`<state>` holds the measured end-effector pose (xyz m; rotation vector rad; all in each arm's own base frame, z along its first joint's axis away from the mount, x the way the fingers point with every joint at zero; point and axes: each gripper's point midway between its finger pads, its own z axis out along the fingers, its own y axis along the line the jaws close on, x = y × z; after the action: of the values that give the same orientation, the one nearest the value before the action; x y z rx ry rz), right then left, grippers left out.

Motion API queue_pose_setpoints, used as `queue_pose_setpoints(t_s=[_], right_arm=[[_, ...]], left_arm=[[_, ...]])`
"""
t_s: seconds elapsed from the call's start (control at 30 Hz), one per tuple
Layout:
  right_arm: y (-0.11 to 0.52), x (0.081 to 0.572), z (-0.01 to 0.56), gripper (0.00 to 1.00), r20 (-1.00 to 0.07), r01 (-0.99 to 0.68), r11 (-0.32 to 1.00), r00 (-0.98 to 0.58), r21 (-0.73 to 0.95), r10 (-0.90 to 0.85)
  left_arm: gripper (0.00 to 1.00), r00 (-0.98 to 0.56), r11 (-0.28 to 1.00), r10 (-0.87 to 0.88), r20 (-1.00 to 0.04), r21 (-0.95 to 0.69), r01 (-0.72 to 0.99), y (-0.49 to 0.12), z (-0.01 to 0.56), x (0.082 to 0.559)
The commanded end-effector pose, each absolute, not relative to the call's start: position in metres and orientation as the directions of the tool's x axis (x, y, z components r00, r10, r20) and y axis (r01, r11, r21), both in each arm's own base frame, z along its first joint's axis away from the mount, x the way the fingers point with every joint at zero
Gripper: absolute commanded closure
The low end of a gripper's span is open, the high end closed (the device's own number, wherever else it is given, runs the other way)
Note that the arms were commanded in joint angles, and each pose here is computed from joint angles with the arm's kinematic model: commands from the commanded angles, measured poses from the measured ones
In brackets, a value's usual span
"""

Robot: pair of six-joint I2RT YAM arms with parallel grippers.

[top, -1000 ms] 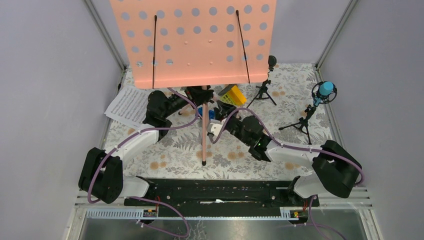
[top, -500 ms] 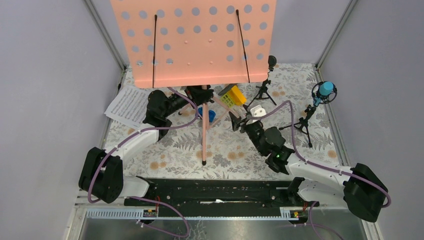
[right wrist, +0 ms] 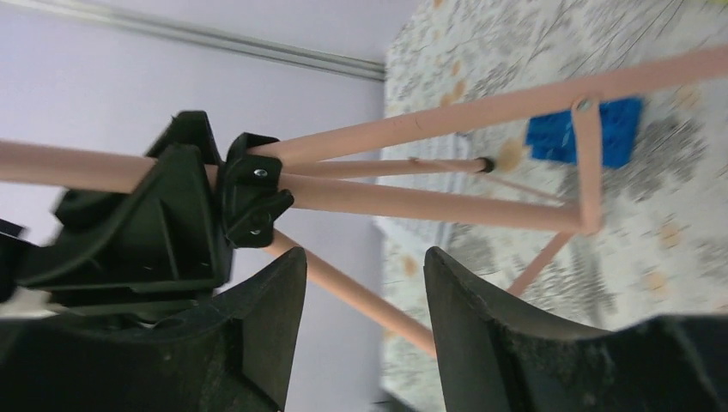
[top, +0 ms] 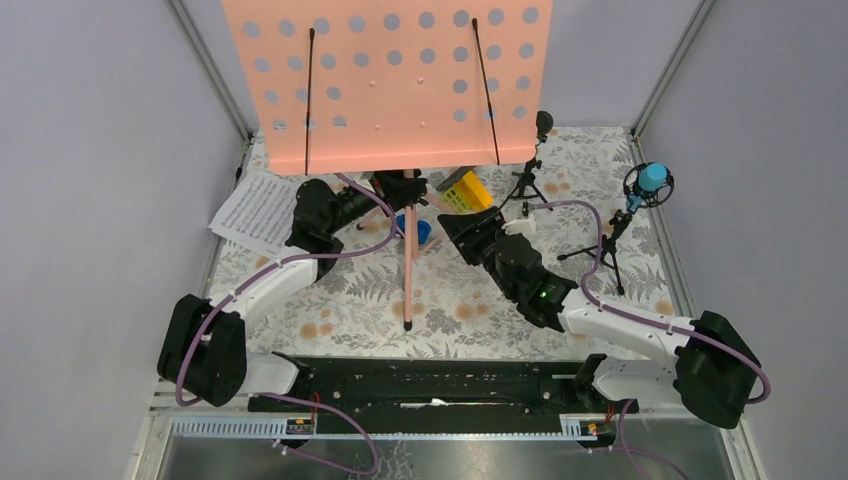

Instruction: Pack up the instrument practice props

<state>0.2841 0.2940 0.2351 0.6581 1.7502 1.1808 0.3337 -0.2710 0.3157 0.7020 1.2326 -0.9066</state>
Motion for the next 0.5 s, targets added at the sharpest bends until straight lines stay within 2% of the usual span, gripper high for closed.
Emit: queue_pose_setpoints(t_s=[0.0, 0.3, 0.47], right_arm=[[0.297, 0.289, 0.267, 0.41, 0.064, 0.059, -0.042, -0.434, 0.997, 0.899], [0.305, 0.304, 0.296, 0.42, 0.304, 0.088, -0.297, -0.453, 0.951, 0.838], [0.312, 0.311, 0.299, 0.44, 0.347, 0.102, -0.342, -0.475, 0.934, 0.808]], left_arm=[[1.00, -0.125, 0.479, -0.139, -0.982, -0.177, 0.860, -0.275, 0.269, 0.339], [1.00, -0.126, 0.473, -0.137, -0.982, -0.177, 0.863, -0.276, 0.270, 0.338], [1.00, -0.130, 0.467, -0.133, -0.983, -0.178, 0.866, -0.276, 0.269, 0.338]])
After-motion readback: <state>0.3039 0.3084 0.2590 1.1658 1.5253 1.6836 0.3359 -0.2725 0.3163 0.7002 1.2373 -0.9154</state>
